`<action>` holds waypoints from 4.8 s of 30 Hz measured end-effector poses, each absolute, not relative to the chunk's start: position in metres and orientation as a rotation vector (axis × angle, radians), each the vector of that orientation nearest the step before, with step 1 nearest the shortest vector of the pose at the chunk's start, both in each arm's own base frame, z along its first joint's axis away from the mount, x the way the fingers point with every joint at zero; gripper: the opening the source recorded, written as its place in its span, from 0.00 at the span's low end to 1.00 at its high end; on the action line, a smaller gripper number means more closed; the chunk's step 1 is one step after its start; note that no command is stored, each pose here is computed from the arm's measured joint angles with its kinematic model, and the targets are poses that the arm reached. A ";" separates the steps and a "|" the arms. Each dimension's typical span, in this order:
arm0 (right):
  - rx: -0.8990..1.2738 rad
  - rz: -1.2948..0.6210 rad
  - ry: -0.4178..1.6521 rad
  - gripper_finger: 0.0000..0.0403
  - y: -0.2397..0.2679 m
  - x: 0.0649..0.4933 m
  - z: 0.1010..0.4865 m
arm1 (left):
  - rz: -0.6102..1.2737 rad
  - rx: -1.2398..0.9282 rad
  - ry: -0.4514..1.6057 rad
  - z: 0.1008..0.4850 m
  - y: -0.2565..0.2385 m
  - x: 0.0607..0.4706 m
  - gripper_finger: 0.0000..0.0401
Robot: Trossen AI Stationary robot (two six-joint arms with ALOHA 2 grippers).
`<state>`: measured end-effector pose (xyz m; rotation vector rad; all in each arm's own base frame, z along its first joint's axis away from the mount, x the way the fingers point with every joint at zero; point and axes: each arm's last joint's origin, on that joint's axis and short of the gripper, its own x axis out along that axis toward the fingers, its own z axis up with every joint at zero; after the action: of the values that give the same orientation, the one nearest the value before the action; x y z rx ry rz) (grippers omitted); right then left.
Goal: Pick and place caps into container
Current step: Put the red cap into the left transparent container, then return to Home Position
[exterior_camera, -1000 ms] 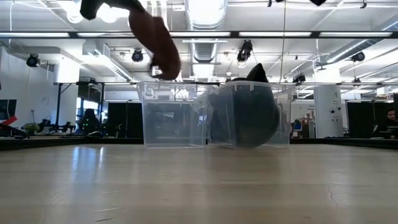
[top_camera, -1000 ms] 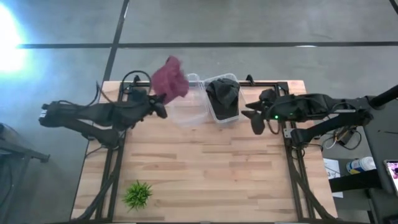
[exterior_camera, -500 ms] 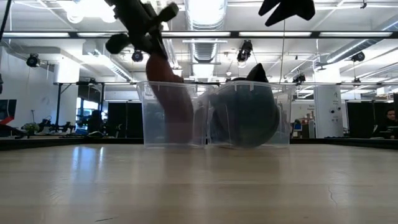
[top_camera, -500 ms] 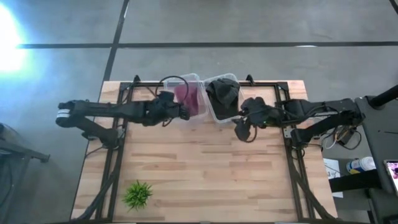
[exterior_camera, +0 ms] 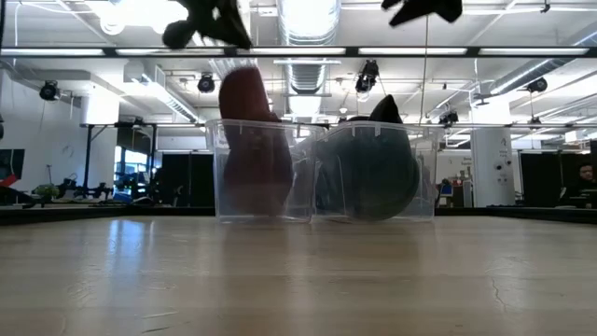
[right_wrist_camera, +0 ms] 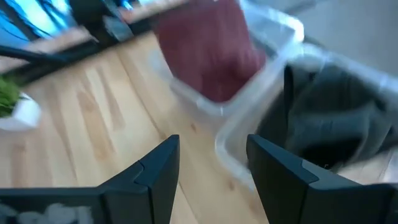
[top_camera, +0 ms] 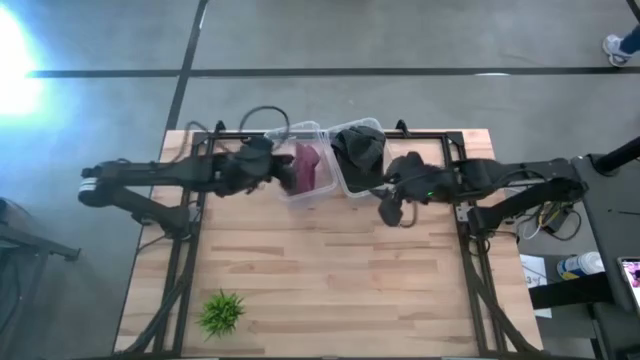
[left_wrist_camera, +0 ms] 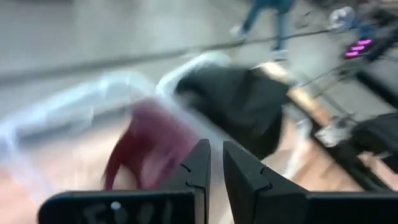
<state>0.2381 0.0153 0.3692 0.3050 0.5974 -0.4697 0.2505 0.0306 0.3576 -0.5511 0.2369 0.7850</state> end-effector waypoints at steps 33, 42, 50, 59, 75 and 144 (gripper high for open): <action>0.442 -0.152 0.130 0.45 -0.001 0.126 0.343 | -0.011 -0.445 -0.054 0.311 0.003 0.179 0.09; 0.500 -0.081 -0.002 0.45 -0.001 0.087 0.294 | -0.076 -0.527 -0.224 0.248 0.003 0.136 0.09; 0.484 -0.049 -0.145 0.45 -0.002 0.055 0.266 | -0.035 -0.507 -0.338 0.224 0.005 0.109 0.09; 0.448 -0.096 0.033 0.45 -0.002 0.080 0.255 | 0.074 -0.536 -0.357 0.199 0.008 0.104 0.09; 0.428 -0.157 0.303 0.45 -0.001 0.110 0.212 | 0.145 -0.532 -0.116 0.175 0.008 0.104 0.09; 0.226 -0.117 0.210 0.45 -0.002 0.093 0.168 | 0.293 -0.016 -0.058 0.172 0.014 0.096 0.09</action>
<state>0.0934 -0.0019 0.1685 0.2262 0.2104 -0.1170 0.0958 0.0136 0.1715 -0.0158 -0.0577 0.2925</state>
